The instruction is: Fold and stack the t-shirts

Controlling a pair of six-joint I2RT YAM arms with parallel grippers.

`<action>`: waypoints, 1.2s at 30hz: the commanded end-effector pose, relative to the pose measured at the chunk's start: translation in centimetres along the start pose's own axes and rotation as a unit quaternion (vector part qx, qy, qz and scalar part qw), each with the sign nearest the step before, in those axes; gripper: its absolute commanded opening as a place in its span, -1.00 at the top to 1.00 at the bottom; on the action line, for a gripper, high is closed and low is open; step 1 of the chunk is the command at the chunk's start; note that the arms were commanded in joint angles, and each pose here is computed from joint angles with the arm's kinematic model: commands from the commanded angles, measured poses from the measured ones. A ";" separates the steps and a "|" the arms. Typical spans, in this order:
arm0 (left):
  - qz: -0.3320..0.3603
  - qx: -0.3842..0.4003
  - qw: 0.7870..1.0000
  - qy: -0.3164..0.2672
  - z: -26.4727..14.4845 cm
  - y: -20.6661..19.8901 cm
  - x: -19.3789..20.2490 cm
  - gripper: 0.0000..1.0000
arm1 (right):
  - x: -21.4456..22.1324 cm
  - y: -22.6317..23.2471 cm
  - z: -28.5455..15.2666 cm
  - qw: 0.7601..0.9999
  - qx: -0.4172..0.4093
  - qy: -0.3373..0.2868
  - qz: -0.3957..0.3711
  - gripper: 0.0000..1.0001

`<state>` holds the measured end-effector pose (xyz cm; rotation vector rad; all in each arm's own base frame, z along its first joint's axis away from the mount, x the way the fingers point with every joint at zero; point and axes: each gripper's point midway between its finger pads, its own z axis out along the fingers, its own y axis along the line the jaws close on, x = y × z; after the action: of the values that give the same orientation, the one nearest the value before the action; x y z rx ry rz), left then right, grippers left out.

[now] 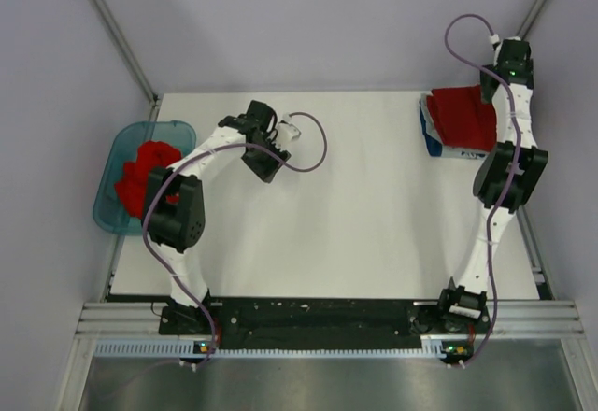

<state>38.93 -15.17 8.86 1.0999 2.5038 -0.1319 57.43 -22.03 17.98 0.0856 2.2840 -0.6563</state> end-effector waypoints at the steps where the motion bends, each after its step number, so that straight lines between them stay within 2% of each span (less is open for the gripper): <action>1: -0.005 -0.004 1.000 -0.013 -0.7 0.4 -1.0 -0.18 | -2.2 -5.3 -1.3 0.992 0.118 -0.028 0.035 -0.60; 2: -0.006 -0.004 1.000 -0.012 -0.6 0.5 -1.0 -0.18 | -2.9 -5.9 -2.1 0.990 0.127 -0.036 0.041 -0.85; 3: -0.004 -0.004 1.000 -0.013 -0.8 0.4 -1.1 -0.18 | -3.8 -6.4 -3.1 0.989 0.129 -0.049 0.048 -0.98; 7: -0.004 -0.003 1.000 -0.018 -1.0 0.4 -1.3 -0.17 | -7.8 -6.2 -7.8 0.988 0.083 -0.114 0.060 -0.97; 13: -0.003 0.004 1.000 -0.024 -1.7 0.0 -1.3 -0.18 | -9.5 3.5 -13.6 0.980 -0.102 -0.171 -0.004 -0.90; 15: 0.001 0.002 1.000 -0.028 -2.0 -0.1 -1.2 -0.18 | -8.3 6.7 -14.9 0.975 -0.150 -0.163 -0.011 -0.78; 19: 0.005 -0.003 1.000 -0.025 -2.4 -0.2 -0.5 -0.18 | -4.7 11.9 -15.8 0.971 -0.209 -0.117 -0.007 -0.25; 22: 0.012 -0.011 1.000 -0.024 -2.9 -0.2 0.1 -0.18 | -1.7 13.0 -14.4 0.977 -0.201 -0.071 0.009 0.18; 25: 0.013 -0.021 0.999 -0.025 -3.1 -0.1 1.0 -0.18 | 1.6 12.3 -11.9 0.989 -0.143 -0.015 0.021 0.66; 27: 0.014 -0.028 0.999 -0.027 -3.3 0.0 1.5 -0.18 | 3.0 12.1 -10.9 0.990 -0.134 0.007 0.036 0.88; 29: 0.013 -0.032 0.999 -0.021 -3.2 0.1 2.2 -0.19 | 3.7 12.3 -10.2 0.989 -0.141 0.017 0.048 0.99; 36: 0.007 -0.037 0.999 -0.009 -2.6 0.8 2.7 -0.19 | 7.2 16.8 -7.3 0.975 -0.212 0.065 0.021 1.00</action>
<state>35.65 -12.44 9.03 1.1094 2.5197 -0.0802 50.91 -6.54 12.27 -0.0029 2.4594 -0.2255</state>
